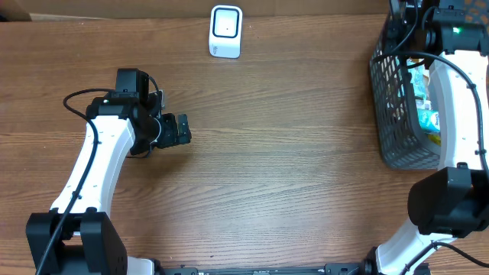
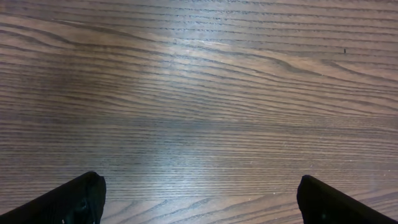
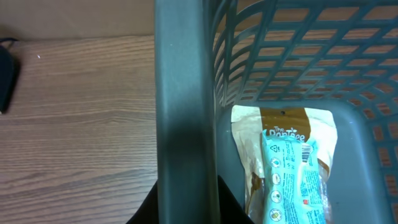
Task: Scan the item barcode
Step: 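Reach into the basket with the right gripper and grasp the yellow bottle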
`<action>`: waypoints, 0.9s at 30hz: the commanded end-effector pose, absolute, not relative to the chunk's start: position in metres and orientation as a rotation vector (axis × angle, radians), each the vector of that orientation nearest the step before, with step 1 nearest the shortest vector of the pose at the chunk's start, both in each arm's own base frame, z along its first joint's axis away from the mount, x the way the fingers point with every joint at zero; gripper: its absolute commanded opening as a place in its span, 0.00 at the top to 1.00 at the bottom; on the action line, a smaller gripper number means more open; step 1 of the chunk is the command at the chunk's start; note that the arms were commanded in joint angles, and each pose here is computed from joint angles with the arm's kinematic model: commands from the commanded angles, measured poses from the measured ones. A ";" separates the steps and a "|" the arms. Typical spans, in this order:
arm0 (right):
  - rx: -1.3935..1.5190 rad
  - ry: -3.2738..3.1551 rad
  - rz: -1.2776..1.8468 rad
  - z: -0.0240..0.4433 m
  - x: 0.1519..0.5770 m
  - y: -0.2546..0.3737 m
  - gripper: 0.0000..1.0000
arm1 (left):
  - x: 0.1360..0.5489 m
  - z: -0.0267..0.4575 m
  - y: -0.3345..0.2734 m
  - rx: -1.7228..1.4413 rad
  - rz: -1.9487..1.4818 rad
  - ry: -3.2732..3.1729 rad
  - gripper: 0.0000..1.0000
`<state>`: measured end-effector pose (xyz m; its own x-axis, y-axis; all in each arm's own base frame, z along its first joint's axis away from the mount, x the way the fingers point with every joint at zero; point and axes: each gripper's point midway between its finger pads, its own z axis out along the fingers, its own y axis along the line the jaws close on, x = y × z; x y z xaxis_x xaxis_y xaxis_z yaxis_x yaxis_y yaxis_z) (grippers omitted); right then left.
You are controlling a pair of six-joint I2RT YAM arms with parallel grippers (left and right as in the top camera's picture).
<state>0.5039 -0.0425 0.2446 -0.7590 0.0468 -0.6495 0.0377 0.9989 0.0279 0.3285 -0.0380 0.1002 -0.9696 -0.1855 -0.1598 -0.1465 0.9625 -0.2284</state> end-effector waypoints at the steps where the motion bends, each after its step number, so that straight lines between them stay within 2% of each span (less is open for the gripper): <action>1: 0.102 2.324 0.123 0.283 0.511 -0.029 0.62 | 0.333 0.103 -0.037 -0.260 -0.315 2.923 0.00; 3: 0.103 2.312 0.118 0.295 0.508 -0.029 0.52 | 0.333 0.103 -0.037 -0.260 -0.315 2.923 0.00; 5: 0.102 2.286 0.114 0.314 0.505 -0.030 0.33 | 0.333 0.103 -0.036 -0.260 -0.314 2.923 0.00; 6: 0.103 2.269 0.111 0.324 0.503 -0.031 0.27 | 0.333 0.103 -0.037 -0.260 -0.315 2.923 0.00; 9: 0.130 2.219 0.045 0.358 0.495 -0.042 0.19 | 0.333 0.103 -0.037 -0.260 -0.315 2.923 0.00; 13: 0.237 2.204 -0.138 0.390 0.467 -0.081 0.14 | 0.333 0.103 -0.037 -0.260 -0.315 2.923 0.01; 16: 0.254 2.261 -0.208 0.393 0.440 -0.108 0.11 | 0.333 0.103 -0.037 -0.260 -0.315 2.923 0.01; 22: 0.446 2.471 -0.262 0.348 0.386 -0.169 0.12 | 0.333 0.103 -0.037 -0.260 -0.315 2.923 0.01; 27: 0.570 2.569 -0.281 0.319 0.362 -0.205 0.13 | 0.333 0.103 -0.037 -0.260 -0.315 2.923 0.00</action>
